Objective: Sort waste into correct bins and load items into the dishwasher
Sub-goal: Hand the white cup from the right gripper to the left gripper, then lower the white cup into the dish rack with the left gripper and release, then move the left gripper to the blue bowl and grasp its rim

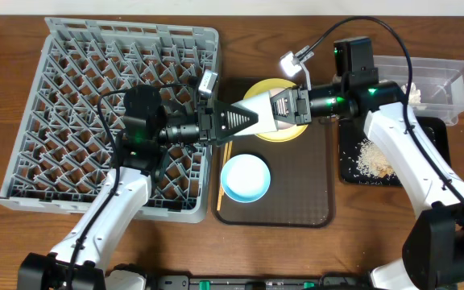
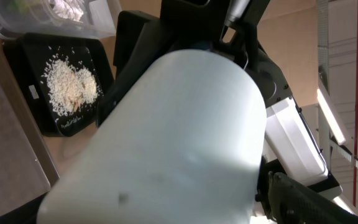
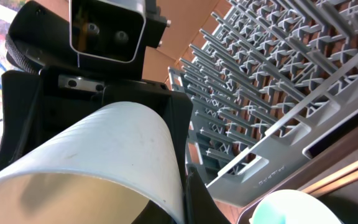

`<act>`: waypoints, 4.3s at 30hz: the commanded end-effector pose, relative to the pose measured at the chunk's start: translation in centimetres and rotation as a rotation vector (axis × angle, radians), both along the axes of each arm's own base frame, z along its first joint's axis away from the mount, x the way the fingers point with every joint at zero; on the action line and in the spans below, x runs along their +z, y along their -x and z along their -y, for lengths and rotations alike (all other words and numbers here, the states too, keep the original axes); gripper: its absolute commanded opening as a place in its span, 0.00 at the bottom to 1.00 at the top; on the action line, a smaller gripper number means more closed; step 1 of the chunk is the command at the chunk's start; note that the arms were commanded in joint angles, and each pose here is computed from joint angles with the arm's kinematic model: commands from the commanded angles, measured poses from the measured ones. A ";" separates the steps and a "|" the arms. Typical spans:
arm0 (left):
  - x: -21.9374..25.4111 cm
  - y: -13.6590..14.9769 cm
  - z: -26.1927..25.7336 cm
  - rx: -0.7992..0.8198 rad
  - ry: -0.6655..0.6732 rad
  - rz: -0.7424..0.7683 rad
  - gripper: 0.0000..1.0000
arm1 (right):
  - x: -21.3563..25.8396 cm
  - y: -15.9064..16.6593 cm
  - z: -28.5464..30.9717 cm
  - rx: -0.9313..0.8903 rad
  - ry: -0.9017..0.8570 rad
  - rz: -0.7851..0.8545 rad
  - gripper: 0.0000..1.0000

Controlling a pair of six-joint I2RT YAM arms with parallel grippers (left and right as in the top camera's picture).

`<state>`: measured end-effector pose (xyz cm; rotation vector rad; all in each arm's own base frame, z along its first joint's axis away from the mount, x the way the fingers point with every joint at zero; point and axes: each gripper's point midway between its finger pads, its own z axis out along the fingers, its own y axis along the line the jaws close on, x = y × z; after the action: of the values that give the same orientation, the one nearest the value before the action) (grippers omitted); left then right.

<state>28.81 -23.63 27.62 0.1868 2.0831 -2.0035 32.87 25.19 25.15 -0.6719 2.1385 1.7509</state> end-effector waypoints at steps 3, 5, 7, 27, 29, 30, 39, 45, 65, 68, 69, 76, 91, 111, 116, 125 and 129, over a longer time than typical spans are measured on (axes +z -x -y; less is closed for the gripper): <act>0.9 0.4 0.2 -0.025 0.010 0.026 0.89 | 0.3 1.3 -1.5 0.059 -0.019 -0.013 0.01; 1.2 0.4 0.2 -0.025 0.016 0.049 0.89 | 0.3 1.6 -1.8 0.070 -0.019 -0.013 0.01; 1.4 0.4 0.2 -0.025 0.020 0.055 0.89 | 0.3 1.8 -2.1 0.077 -0.019 -0.013 0.01; 1.4 0.4 0.2 -0.030 0.015 0.121 0.57 | 0.4 0.9 -1.3 0.047 -0.020 -0.005 0.07; 1.3 0.4 0.2 -0.031 0.009 0.194 0.47 | 0.4 0.8 -1.2 0.043 -0.020 -0.005 0.15; 1.1 0.4 0.2 -0.030 0.000 0.260 0.41 | 0.4 0.8 -1.0 0.040 -0.018 -0.011 0.20; 1.0 -0.5 -0.6 0.003 -0.024 0.453 0.11 | -0.1 -0.1 0.9 -0.015 -0.006 -0.059 0.28; 0.7 -2.6 -3.1 0.104 -0.057 0.457 0.06 | -0.6 -1.7 4.3 -0.106 0.008 -0.072 0.30; -7.0 -9.0 -18.6 0.696 -0.492 0.182 0.06 | -5.4 -2.9 12.9 -0.385 0.574 -0.006 0.27; -7.3 -7.9 -21.0 0.759 -0.661 0.157 0.06 | -4.4 -2.4 14.4 -0.436 0.667 0.030 0.27; -7.3 -7.2 -22.0 0.783 -0.736 0.137 0.06 | -4.1 -2.3 14.8 -0.452 0.689 0.048 0.27; -7.4 -0.9 -26.8 0.869 -1.119 -0.117 0.06 | -2.0 -1.0 16.6 -0.521 0.784 0.128 0.28; -15.9 2.0 -26.6 0.621 -1.225 -0.501 0.06 | -2.3 -0.5 16.7 -0.516 0.799 0.107 0.27; -15.6 1.1 -27.0 0.634 -1.239 -0.471 0.88 | -2.4 -0.1 16.8 -0.510 0.803 0.093 0.56; -13.7 1.7 -26.7 0.669 -1.217 -0.425 0.89 | -2.5 -0.1 16.8 -0.508 0.804 0.089 0.60; -11.3 1.1 -21.1 0.565 -1.160 -0.221 0.91 | -2.6 0.2 16.8 -0.504 0.807 0.080 0.83; -10.0 0.3 -16.1 0.466 -1.146 -0.021 0.91 | -2.8 0.1 17.4 -0.519 0.844 0.079 0.85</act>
<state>28.27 -4.18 16.05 -0.3173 2.7336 -0.3785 32.57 8.20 21.89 -0.2852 2.6482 0.5674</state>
